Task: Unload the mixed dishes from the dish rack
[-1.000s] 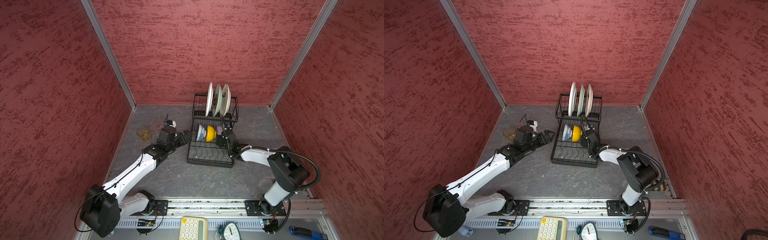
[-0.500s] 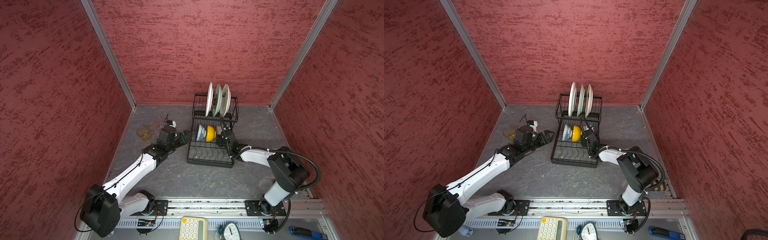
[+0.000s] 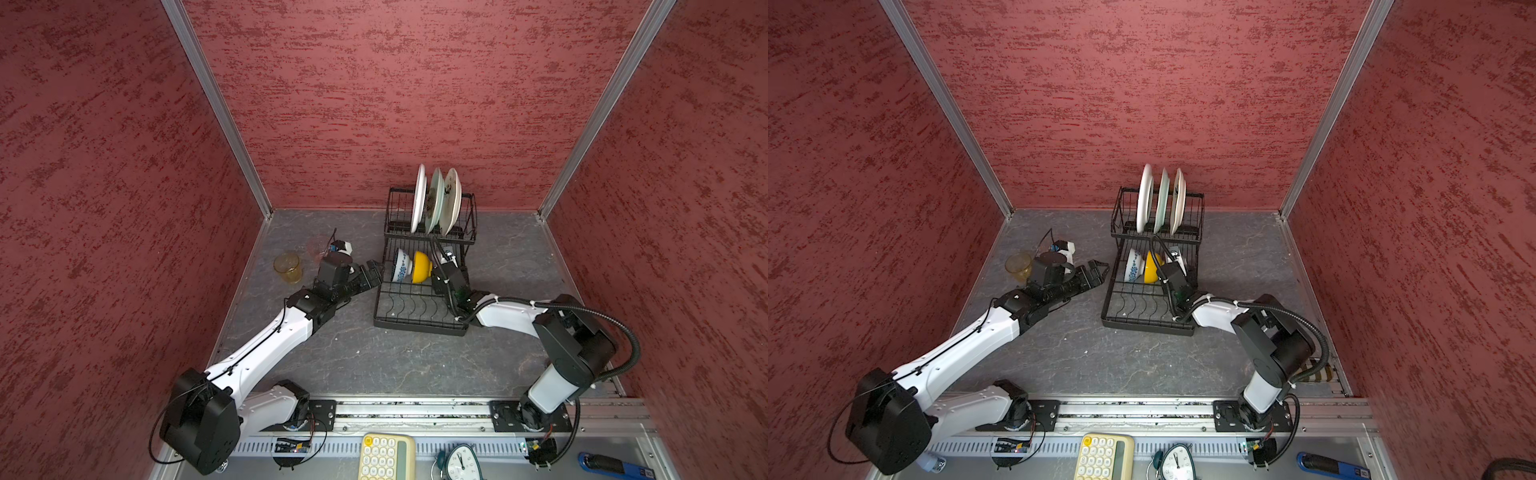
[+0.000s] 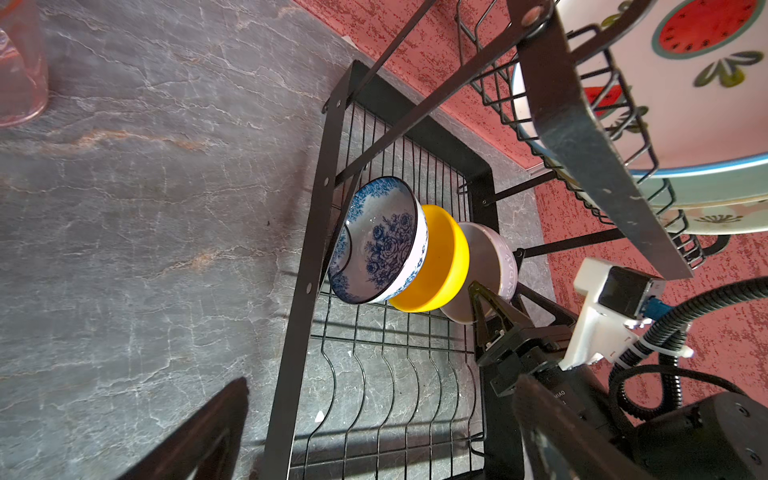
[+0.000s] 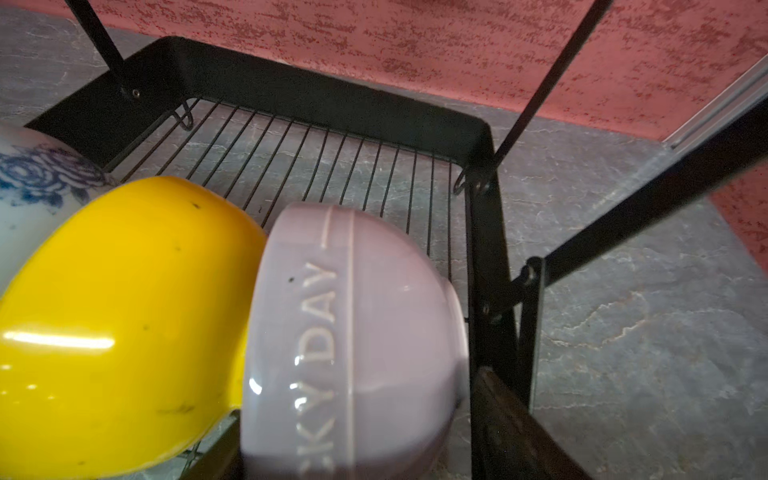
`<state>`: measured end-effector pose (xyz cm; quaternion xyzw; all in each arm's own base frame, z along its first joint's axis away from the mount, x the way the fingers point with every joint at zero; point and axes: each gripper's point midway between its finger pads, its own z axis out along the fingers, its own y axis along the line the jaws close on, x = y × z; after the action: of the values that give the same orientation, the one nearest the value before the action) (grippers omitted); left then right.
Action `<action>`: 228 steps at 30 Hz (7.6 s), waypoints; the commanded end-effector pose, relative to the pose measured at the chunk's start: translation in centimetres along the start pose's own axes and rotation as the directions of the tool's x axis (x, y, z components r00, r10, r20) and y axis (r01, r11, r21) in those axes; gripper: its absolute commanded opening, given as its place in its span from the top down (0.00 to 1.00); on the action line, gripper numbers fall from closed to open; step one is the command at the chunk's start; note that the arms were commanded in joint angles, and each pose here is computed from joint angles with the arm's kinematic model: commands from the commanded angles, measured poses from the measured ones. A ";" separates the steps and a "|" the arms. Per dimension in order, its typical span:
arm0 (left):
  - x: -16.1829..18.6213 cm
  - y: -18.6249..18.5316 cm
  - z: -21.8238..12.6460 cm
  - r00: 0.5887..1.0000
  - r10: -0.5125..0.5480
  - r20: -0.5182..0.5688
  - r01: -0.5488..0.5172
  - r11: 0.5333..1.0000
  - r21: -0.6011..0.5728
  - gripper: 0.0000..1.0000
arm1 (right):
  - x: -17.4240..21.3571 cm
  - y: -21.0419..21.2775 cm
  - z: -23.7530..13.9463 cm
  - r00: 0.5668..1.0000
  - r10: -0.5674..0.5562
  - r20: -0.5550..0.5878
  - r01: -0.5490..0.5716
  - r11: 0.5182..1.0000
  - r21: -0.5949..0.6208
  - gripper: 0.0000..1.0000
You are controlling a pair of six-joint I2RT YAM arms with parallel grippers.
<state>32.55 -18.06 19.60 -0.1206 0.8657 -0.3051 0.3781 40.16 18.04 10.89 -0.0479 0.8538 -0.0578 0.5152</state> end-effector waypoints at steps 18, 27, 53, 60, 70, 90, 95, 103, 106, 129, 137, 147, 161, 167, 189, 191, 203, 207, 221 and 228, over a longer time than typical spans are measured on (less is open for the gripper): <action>-0.4 0.4 -0.5 1.000 -0.004 0.024 0.003 1.000 0.004 0.01 | -3.2 -1.6 -1.9 0.995 0.069 0.075 -0.074 0.995 0.062 0.37; -0.3 0.5 -0.3 1.000 -0.006 0.020 0.006 1.000 0.002 0.01 | -3.3 -1.9 -2.3 0.994 0.082 0.077 -0.087 0.994 0.064 0.37; -0.2 1.0 -0.2 1.000 -0.011 0.020 0.011 1.000 -0.005 0.01 | -0.2 -2.0 -3.3 0.982 0.188 -0.027 -0.187 0.981 0.045 0.40; -0.1 1.1 -0.2 1.000 -0.013 0.019 0.013 1.000 -0.005 0.01 | -0.1 -1.3 -3.7 0.964 0.234 -0.130 -0.230 0.972 0.039 0.33; 0.0 1.2 -0.1 1.000 -0.014 0.013 0.014 1.000 -0.005 0.01 | -1.8 -0.2 -6.1 0.879 0.418 -0.230 -0.448 0.889 -0.096 0.23; -0.5 0.9 -0.8 0.999 -0.013 0.029 0.013 1.000 0.012 0.01 | 0.1 0.1 -5.3 0.637 0.702 -0.318 -0.741 0.671 -0.003 0.35; -0.4 1.2 -0.6 1.000 -0.016 0.025 0.016 1.000 0.008 0.01 | 0.4 -0.7 -4.8 0.602 0.745 -0.286 -0.770 0.637 0.038 0.46; -0.4 1.6 -0.6 0.999 -0.025 0.022 0.025 1.000 0.011 0.01 | 1.6 -0.5 -3.4 0.564 0.768 -0.304 -0.784 0.613 0.094 0.53; -0.3 1.7 -0.6 0.999 -0.027 0.017 0.027 1.000 0.013 0.00 | 2.0 -0.6 -2.8 0.555 0.777 -0.298 -0.787 0.606 0.116 0.61; -0.2 1.4 0.0 0.999 -0.032 -0.012 0.033 0.998 0.056 0.00 | 2.9 -2.0 -2.2 0.445 0.875 -0.192 -0.869 0.474 0.145 0.63; 0.1 1.4 0.6 0.998 -0.040 -0.040 0.043 0.996 0.077 0.01 | 3.4 -2.4 -2.0 0.393 0.906 -0.159 -0.893 0.417 0.167 0.63; 0.5 2.2 1.1 0.996 -0.062 -0.069 0.068 0.994 0.087 0.01 | 2.8 -2.6 -1.5 0.368 0.922 -0.118 -0.906 0.384 0.177 0.64; 1.5 2.7 1.3 0.991 -0.089 -0.102 0.100 0.989 0.109 0.00 | 3.0 -0.6 -0.1 0.346 0.921 -0.182 -0.907 0.377 0.187 0.71; 1.7 2.8 1.4 0.990 -0.090 -0.111 0.102 0.989 0.106 0.01 | 2.9 -0.7 -0.2 0.352 0.918 -0.181 -0.901 0.385 0.200 0.81; 2.0 2.9 1.7 0.987 -0.099 -0.127 0.113 0.987 0.113 0.01 | 2.8 -1.3 -1.2 0.356 0.916 -0.185 -0.887 0.393 0.242 1.00; 2.0 2.9 1.7 0.987 -0.099 -0.128 0.114 0.987 0.113 0.00 | 2.9 -1.3 -1.4 0.363 0.913 -0.188 -0.885 0.401 0.238 1.00; 2.4 3.1 2.1 0.984 -0.104 -0.143 0.120 0.987 0.111 0.01 | 1.5 -0.8 -3.9 0.455 0.875 -0.168 -0.861 0.480 0.170 1.00; 2.2 2.9 1.9 0.985 -0.095 -0.143 0.112 0.987 0.115 0.01 | 1.5 -0.6 -5.1 0.505 0.852 -0.140 -0.836 0.523 0.168 1.00; 2.5 0.1 1.7 0.987 -0.051 -0.150 0.078 0.981 0.177 0.01 | 1.1 1.3 -8.1 0.712 0.693 -0.115 -0.687 0.721 0.088 1.00; 4.0 -3.9 1.3 0.985 0.060 -0.163 -0.022 0.973 0.229 0.00 | 0.1 2.8 -9.7 0.763 0.634 -0.127 -0.641 0.768 -0.016 1.00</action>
<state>30.56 -22.34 17.02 -0.0591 0.8636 -0.4038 0.2960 30.76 20.90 11.93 0.2374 0.8733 0.1222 0.4076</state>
